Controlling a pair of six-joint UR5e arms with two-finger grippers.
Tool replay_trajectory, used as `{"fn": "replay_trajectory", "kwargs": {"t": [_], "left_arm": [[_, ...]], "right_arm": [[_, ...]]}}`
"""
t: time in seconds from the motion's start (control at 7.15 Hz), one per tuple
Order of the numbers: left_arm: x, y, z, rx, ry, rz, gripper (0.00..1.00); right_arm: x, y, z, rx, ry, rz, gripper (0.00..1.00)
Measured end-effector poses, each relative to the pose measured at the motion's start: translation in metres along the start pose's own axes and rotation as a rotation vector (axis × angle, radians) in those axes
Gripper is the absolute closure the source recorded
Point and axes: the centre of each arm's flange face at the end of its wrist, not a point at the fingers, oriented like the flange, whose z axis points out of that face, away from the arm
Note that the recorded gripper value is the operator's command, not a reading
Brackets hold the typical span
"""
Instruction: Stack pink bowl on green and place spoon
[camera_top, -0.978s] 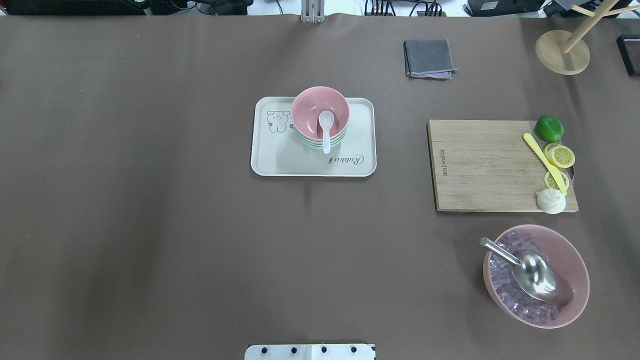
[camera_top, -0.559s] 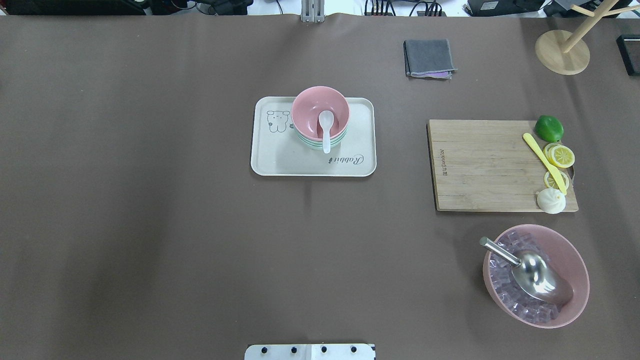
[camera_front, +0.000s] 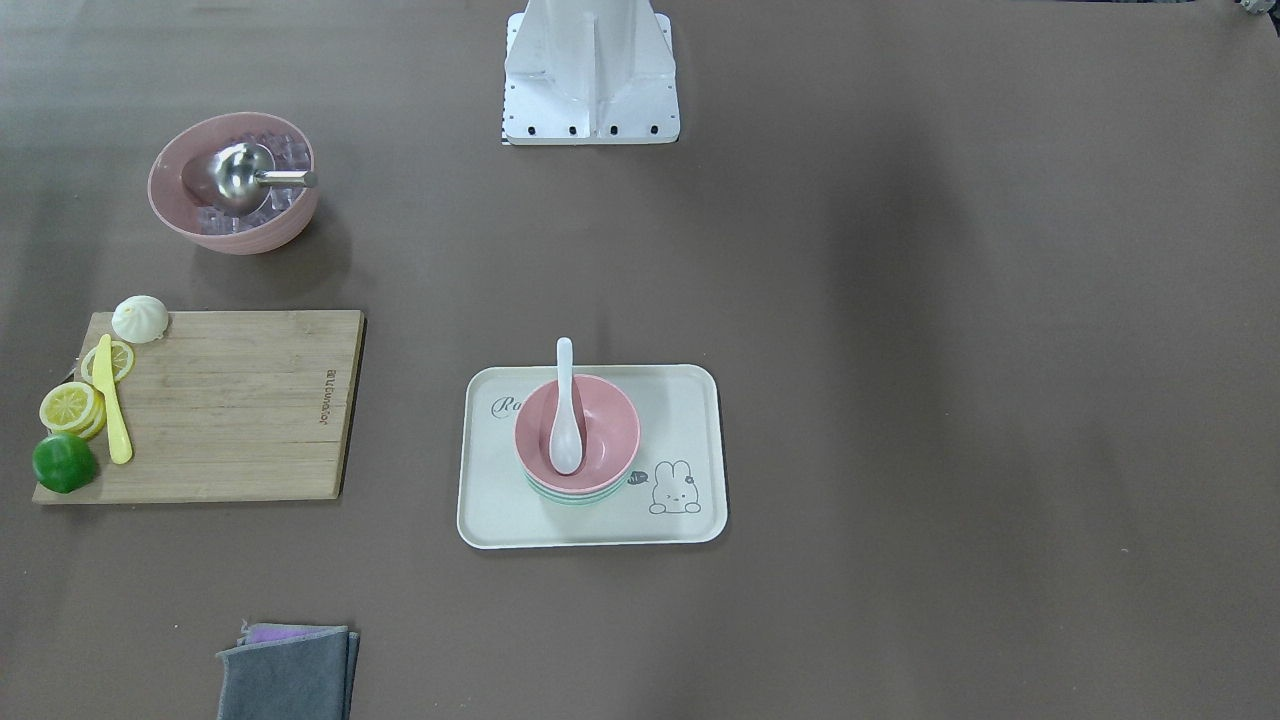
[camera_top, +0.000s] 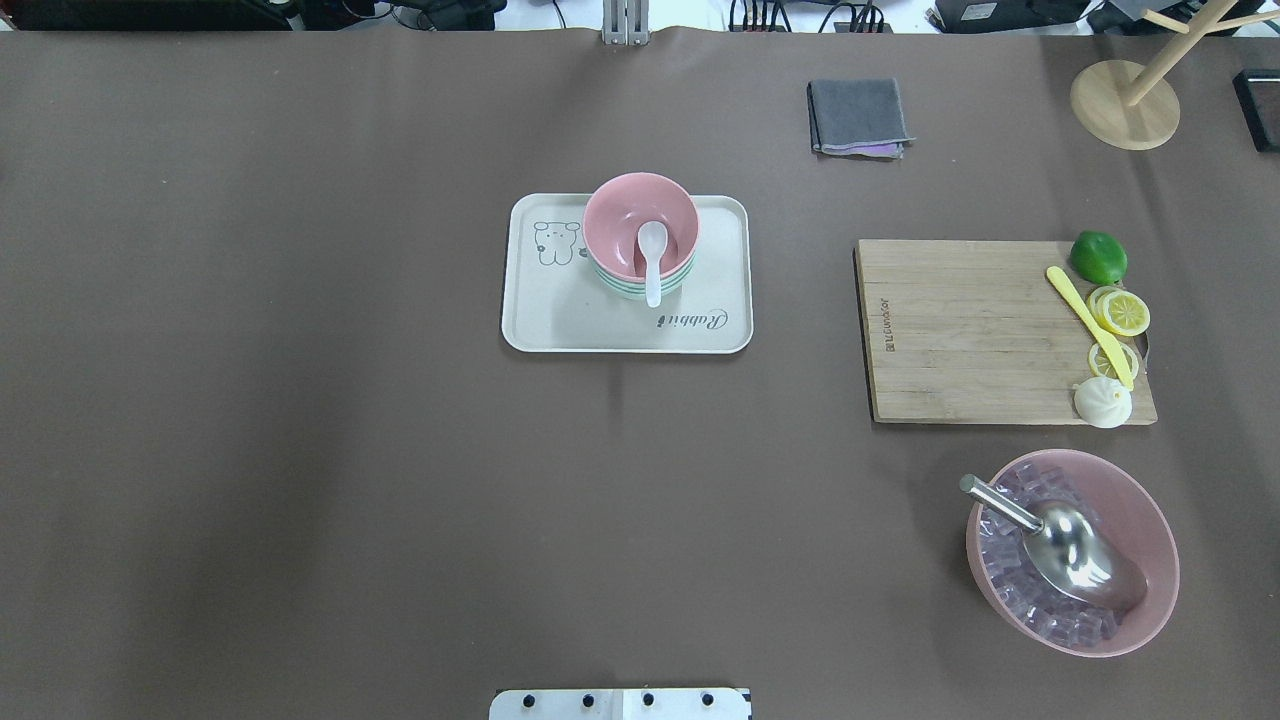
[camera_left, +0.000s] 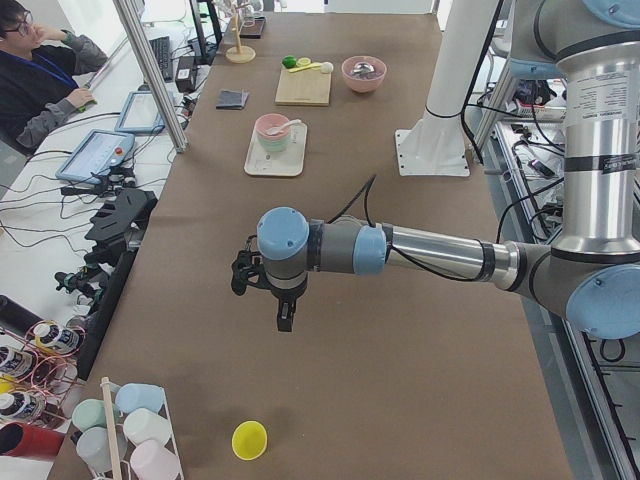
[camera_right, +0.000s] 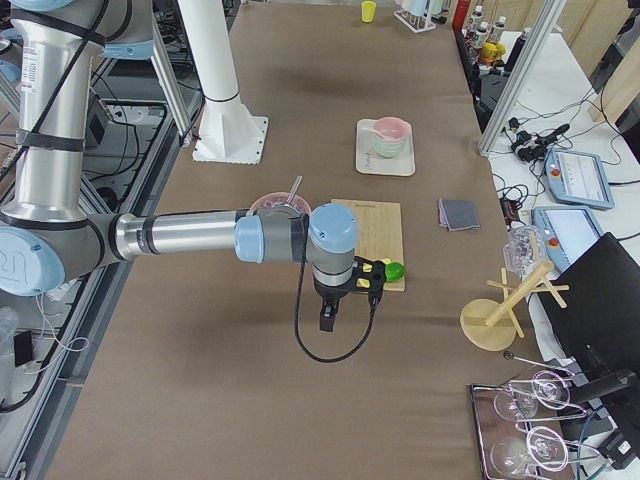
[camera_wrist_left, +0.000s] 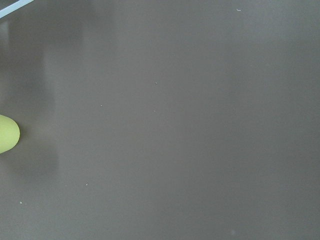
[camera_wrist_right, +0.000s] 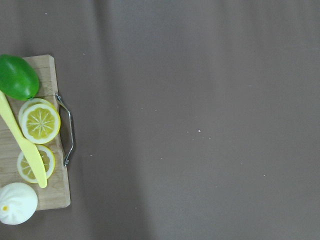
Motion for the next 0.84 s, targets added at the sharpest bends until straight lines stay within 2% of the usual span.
{"fn": "replay_trajectory", "kwargs": {"t": [0.28, 0.84], "left_arm": [[-0.0013, 0.0004, 0.0004, -0.001, -0.008, -0.001, 0.02], [-0.0046, 0.0009, 0.003, -0.006, -0.01, -0.007, 0.02]], "right_arm": [[-0.0031, 0.0012, 0.0003, -0.006, -0.032, -0.007, 0.0], [-0.0006, 0.0025, 0.0037, -0.015, -0.037, -0.003, 0.0]]}}
